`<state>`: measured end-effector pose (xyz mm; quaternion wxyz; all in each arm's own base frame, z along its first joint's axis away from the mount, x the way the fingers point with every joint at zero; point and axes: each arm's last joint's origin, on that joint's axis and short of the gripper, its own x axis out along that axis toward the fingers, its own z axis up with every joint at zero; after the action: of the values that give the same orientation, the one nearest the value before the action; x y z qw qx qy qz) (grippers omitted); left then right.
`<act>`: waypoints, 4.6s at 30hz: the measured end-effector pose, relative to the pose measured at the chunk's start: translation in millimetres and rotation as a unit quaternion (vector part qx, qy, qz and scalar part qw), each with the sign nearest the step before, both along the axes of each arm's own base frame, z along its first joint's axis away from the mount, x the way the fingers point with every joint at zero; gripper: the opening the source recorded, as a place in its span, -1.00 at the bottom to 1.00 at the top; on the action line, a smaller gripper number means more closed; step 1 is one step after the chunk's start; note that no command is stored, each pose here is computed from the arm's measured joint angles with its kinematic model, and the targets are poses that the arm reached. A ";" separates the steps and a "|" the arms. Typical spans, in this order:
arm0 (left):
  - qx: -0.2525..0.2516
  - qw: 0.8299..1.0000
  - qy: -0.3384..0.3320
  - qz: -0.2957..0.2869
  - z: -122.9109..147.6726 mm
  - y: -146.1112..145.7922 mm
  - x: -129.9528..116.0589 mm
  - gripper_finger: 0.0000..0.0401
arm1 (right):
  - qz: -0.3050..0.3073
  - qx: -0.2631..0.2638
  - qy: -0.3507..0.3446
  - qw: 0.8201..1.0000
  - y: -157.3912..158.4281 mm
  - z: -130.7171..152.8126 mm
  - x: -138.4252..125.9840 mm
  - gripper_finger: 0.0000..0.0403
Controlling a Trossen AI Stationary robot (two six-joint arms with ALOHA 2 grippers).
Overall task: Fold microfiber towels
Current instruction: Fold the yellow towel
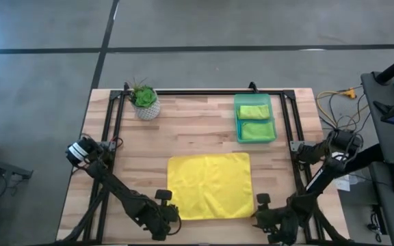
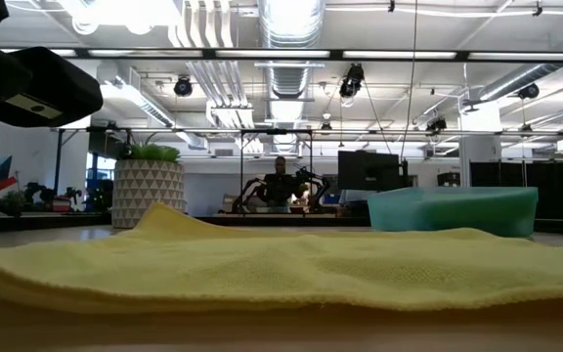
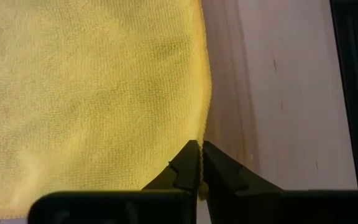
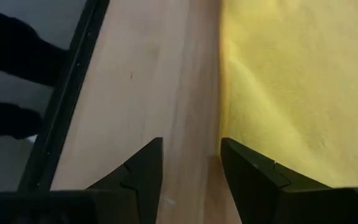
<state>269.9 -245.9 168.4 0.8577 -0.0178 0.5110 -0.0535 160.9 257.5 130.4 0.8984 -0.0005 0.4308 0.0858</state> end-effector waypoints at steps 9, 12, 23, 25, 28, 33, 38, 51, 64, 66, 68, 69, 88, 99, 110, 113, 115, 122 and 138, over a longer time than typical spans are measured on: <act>-0.011 1.000 -0.011 0.000 0.5 -1.4 1.6 -1.00 | 0.003 -0.011 0.016 1.000 -13.4 -7.1 12.5 -0.22; -0.014 1.000 -0.012 -0.001 0.6 -1.8 1.8 -1.00 | -0.005 0.002 0.041 0.999 -20.1 -11.5 16.7 -0.22; -0.016 1.000 -0.010 -0.003 0.5 -2.0 1.6 -1.00 | -0.061 0.032 0.088 0.994 -46.5 -16.8 35.7 -0.24; -0.017 1.000 -0.008 -0.004 0.1 -1.9 1.3 -1.00 | -0.061 0.031 0.102 0.992 -48.4 -17.3 35.8 -0.30; -0.022 1.000 0.000 -0.009 -1.5 -1.7 0.2 -1.00 | -0.061 0.018 0.117 0.991 -50.9 -18.4 33.5 -0.45; -0.031 0.999 0.015 -0.009 -4.7 -1.1 -2.1 -1.00 | -0.048 0.018 0.133 0.990 -47.7 -19.2 27.4 -0.85; -0.034 0.999 0.018 0.000 -5.9 -0.7 -3.0 -1.00 | -0.018 0.040 0.148 0.988 -42.7 -9.7 20.5 -0.95; -0.083 0.996 -0.042 -0.011 29.9 -0.9 -7.0 -1.00 | 0.011 0.134 0.112 0.985 -46.8 50.0 9.8 -0.96; 0.002 0.995 -0.053 0.080 33.8 22.0 -11.6 -1.00 | -0.036 0.094 0.120 0.988 -80.5 67.8 8.2 -0.96; 0.009 0.995 -0.055 0.088 33.7 25.9 -9.1 -1.00 | -0.040 0.084 0.122 0.988 -87.1 69.2 10.1 -0.96; 0.024 0.993 -0.057 0.098 33.1 29.9 -7.8 -1.00 | -0.043 0.078 0.120 0.989 -92.5 70.2 13.2 -0.96; 0.029 0.992 -0.060 0.103 33.1 31.8 -6.8 -1.00 | -0.046 0.072 0.122 0.989 -95.3 69.8 14.4 -0.96; 0.117 0.982 -0.034 0.145 28.5 61.3 -1.6 -1.00 | -0.092 0.017 0.131 0.987 -132.5 65.0 31.7 -0.96; 0.132 0.979 -0.029 0.155 18.7 72.9 -12.3 -1.00 | -0.130 -0.002 0.129 0.983 -158.3 61.2 43.3 -0.96; 0.124 0.971 -0.047 0.197 14.2 113.0 -25.0 -1.00 | -0.157 -0.015 0.135 0.978 -181.7 58.2 50.7 -0.96; 0.126 0.971 -0.050 0.195 12.8 123.0 -23.3 -1.00 | -0.164 -0.016 0.138 0.977 -185.4 56.3 50.7 -0.96; 0.125 0.973 -0.047 0.188 11.4 128.5 -20.4 -1.00 | -0.167 -0.017 0.140 0.976 -186.7 55.4 50.4 -0.96; 0.125 0.975 -0.039 0.177 8.4 143.2 -11.1 -1.00 | -0.180 -0.018 0.147 0.972 -193.0 53.1 50.3 -0.96; 0.138 0.968 -0.013 0.208 -5.7 161.3 -16.0 -0.91 | -0.229 -0.013 0.153 0.961 -214.3 51.0 54.0 -0.89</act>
<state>253.9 -84.6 162.7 0.8507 -0.0043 0.4874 0.1965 214.9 43.2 181.3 0.8173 0.0999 0.5527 -0.1291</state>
